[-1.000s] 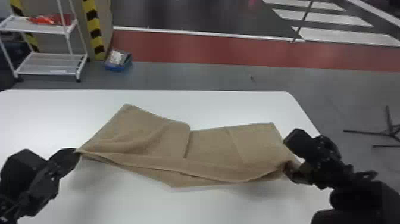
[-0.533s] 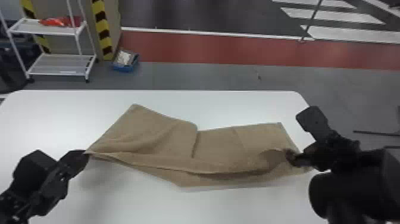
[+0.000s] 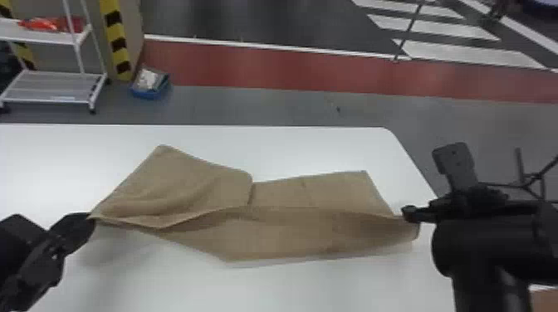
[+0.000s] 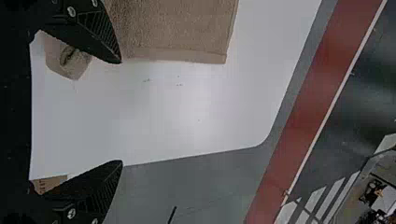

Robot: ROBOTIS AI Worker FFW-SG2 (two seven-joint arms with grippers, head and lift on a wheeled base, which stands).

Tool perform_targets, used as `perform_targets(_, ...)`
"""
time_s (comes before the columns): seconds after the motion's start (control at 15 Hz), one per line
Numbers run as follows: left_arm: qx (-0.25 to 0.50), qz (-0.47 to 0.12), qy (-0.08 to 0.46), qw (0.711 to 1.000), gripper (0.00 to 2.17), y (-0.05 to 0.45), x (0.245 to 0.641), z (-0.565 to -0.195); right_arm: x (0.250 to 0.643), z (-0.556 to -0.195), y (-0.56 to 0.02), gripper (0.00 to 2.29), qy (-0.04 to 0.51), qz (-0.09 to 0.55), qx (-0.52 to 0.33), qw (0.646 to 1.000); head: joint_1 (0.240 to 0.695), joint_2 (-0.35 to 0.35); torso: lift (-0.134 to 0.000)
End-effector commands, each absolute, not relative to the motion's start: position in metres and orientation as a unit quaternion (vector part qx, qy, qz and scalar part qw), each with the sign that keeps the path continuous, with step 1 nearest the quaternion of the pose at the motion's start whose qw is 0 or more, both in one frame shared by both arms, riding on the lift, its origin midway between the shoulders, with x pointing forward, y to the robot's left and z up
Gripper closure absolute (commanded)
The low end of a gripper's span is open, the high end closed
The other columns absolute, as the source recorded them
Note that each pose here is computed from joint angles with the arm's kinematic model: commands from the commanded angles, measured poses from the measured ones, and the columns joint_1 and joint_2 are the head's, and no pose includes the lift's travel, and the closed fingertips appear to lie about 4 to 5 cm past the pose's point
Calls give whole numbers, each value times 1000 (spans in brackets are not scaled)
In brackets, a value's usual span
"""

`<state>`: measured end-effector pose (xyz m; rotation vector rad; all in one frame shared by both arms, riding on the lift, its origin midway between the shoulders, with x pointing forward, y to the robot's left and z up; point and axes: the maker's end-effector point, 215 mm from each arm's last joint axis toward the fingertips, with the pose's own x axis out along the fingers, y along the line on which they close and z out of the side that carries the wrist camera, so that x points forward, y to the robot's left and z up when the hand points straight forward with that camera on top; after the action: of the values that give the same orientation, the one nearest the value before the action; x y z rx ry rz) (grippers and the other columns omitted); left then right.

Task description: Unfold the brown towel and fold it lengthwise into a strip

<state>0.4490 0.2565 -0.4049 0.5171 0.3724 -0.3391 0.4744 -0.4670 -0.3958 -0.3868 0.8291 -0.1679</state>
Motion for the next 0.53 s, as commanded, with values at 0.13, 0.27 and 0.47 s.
perform_targets(0.13,253,-166,181,936,1703,256,450,-404,470,-389,-468,127,391,-78,-186,898,695,-259,-120)
perform_targets(0.27,254,-168,182,935,1703,255,449,-405,470,-385,-451,127,384,-61,-186,902,695,-257,-120)
perform_targets(0.47,254,-170,182,935,1703,254,449,-406,453,-384,-404,127,378,-6,-200,904,695,-225,-120)
